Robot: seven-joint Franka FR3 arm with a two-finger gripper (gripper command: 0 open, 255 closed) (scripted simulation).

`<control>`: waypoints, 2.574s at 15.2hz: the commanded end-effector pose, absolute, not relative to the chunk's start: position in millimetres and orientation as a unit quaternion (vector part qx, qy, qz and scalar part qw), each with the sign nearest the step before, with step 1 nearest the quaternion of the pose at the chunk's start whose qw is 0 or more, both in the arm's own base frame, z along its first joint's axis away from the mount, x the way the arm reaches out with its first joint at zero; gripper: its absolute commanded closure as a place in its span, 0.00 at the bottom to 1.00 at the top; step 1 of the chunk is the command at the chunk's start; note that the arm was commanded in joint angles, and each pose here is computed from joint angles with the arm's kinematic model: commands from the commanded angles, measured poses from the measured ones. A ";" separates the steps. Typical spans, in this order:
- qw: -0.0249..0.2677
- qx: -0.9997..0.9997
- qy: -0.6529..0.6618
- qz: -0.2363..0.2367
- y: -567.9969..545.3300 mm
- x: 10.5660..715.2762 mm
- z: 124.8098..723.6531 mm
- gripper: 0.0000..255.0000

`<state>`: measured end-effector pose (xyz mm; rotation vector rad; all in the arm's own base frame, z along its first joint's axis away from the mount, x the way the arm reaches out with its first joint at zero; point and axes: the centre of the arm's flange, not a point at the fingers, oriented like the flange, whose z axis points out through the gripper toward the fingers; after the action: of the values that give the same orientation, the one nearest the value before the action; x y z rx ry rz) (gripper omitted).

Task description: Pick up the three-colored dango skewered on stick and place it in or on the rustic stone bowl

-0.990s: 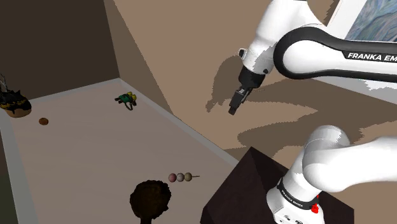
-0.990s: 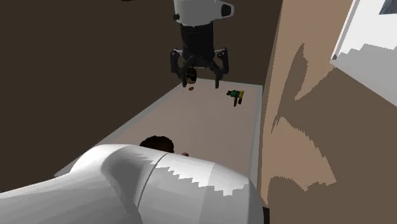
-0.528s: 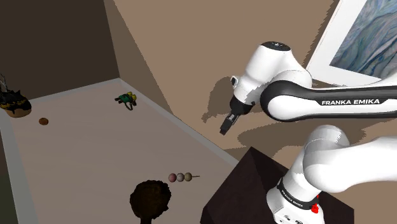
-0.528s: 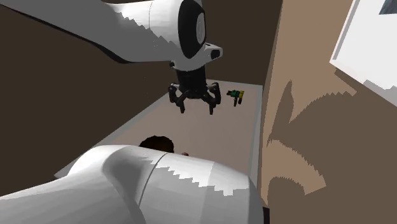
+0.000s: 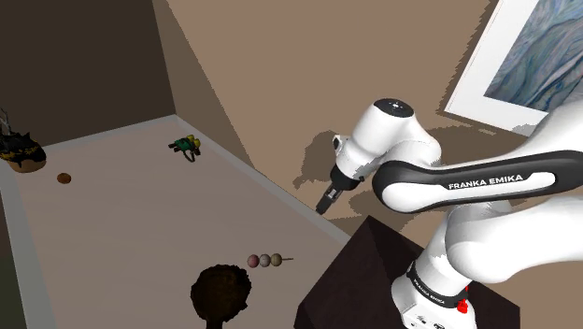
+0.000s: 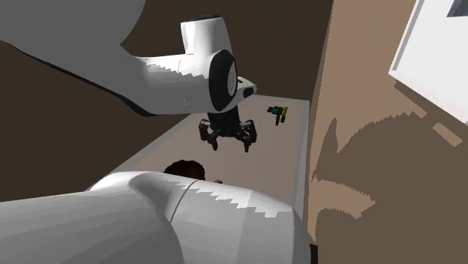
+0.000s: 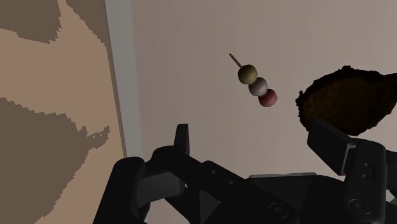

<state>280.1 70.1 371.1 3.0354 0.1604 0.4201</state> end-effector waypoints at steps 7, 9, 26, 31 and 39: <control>0.034 0.988 0.072 0.132 72.2 293.1 347.3 0.00; 0.032 0.987 0.093 0.127 74.6 306.0 324.3 0.00; 0.014 0.961 0.262 0.082 112.7 398.2 122.7 0.00; 0.009 0.950 0.303 0.070 126.2 415.6 71.3 0.00; 0.009 0.950 0.303 0.070 127.2 421.1 31.6 0.00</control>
<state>421.0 127.1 35.0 2.9689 0.9478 0.2185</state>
